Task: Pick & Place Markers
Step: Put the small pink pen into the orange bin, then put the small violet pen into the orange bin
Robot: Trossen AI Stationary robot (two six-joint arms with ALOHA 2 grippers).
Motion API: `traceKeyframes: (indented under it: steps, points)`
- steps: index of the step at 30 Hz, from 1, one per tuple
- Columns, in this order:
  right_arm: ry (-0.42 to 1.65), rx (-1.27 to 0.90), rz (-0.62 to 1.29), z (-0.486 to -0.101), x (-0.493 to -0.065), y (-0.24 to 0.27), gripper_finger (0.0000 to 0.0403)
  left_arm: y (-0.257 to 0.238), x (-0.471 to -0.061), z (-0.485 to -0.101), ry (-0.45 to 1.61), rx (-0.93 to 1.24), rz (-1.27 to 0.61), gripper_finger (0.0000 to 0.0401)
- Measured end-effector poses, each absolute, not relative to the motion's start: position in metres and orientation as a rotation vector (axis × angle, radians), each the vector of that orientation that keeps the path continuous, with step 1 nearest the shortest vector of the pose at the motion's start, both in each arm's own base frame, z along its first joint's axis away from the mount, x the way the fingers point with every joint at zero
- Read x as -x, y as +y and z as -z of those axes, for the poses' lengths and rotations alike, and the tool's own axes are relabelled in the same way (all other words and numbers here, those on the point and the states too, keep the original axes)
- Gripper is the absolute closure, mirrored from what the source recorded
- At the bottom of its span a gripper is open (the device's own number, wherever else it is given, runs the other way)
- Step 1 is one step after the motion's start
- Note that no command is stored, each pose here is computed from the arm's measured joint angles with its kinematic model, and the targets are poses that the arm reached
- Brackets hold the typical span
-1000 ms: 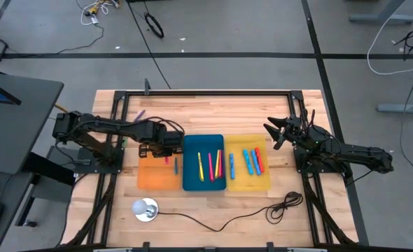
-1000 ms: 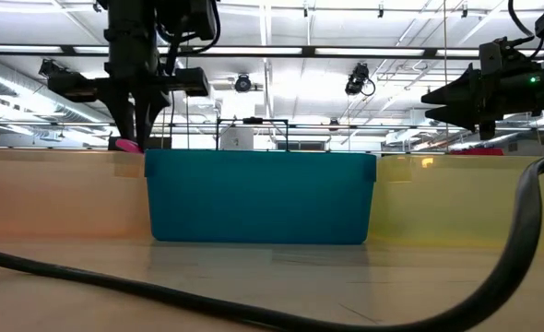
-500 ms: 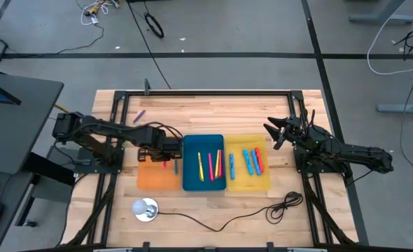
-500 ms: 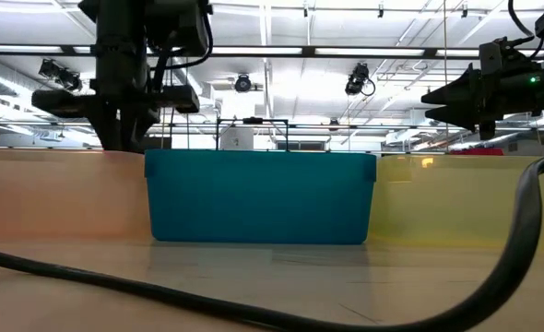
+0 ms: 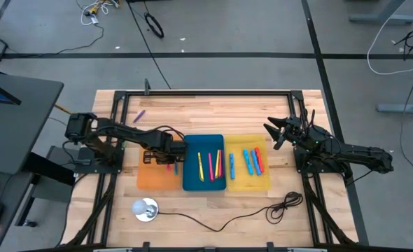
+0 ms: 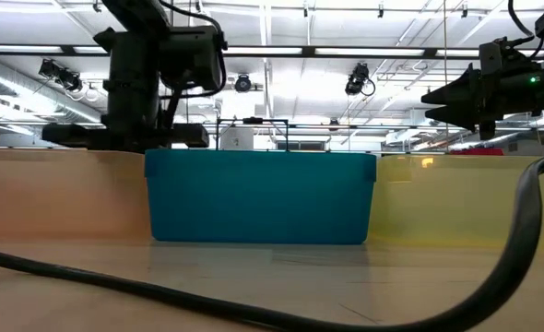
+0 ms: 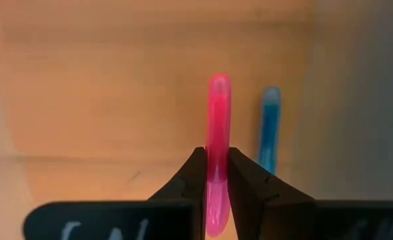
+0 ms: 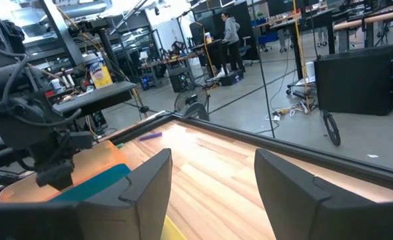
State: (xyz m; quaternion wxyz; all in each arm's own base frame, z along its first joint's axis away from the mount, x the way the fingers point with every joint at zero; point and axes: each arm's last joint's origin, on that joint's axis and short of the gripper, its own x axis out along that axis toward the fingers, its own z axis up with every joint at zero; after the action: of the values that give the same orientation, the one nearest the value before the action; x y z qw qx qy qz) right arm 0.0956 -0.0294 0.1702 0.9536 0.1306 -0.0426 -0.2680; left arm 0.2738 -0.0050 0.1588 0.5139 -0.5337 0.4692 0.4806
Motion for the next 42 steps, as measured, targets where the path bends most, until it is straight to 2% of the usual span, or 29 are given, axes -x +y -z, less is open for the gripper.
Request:
traceKeyframes:
  steps: [9,22,27,34,42]
  points:
    - [-0.087,-0.265,0.544,-0.17,-0.096,-0.029,0.0188,-0.004,-0.279,-0.148,1.128,1.293,-1.182,0.0348]
    - [-0.087,-0.265,0.544,-0.17,-0.096,-0.029,0.0188,-0.005,-0.278,-0.148,1.162,1.297,-1.161,0.02]
    - [-0.087,-0.265,0.544,-0.17,-0.096,-0.029,0.0188,-0.005,-0.277,-0.155,1.172,1.291,-1.107,0.0164]
    - [-0.087,-0.265,0.544,-0.17,-0.096,-0.029,0.0188,-0.005,-0.269,-0.176,1.175,1.205,-0.981,0.0154]
    - [-0.087,-0.265,0.544,-0.17,-0.096,-0.029,0.0188,0.009,-0.262,-0.196,1.189,1.016,-0.75,0.0153]
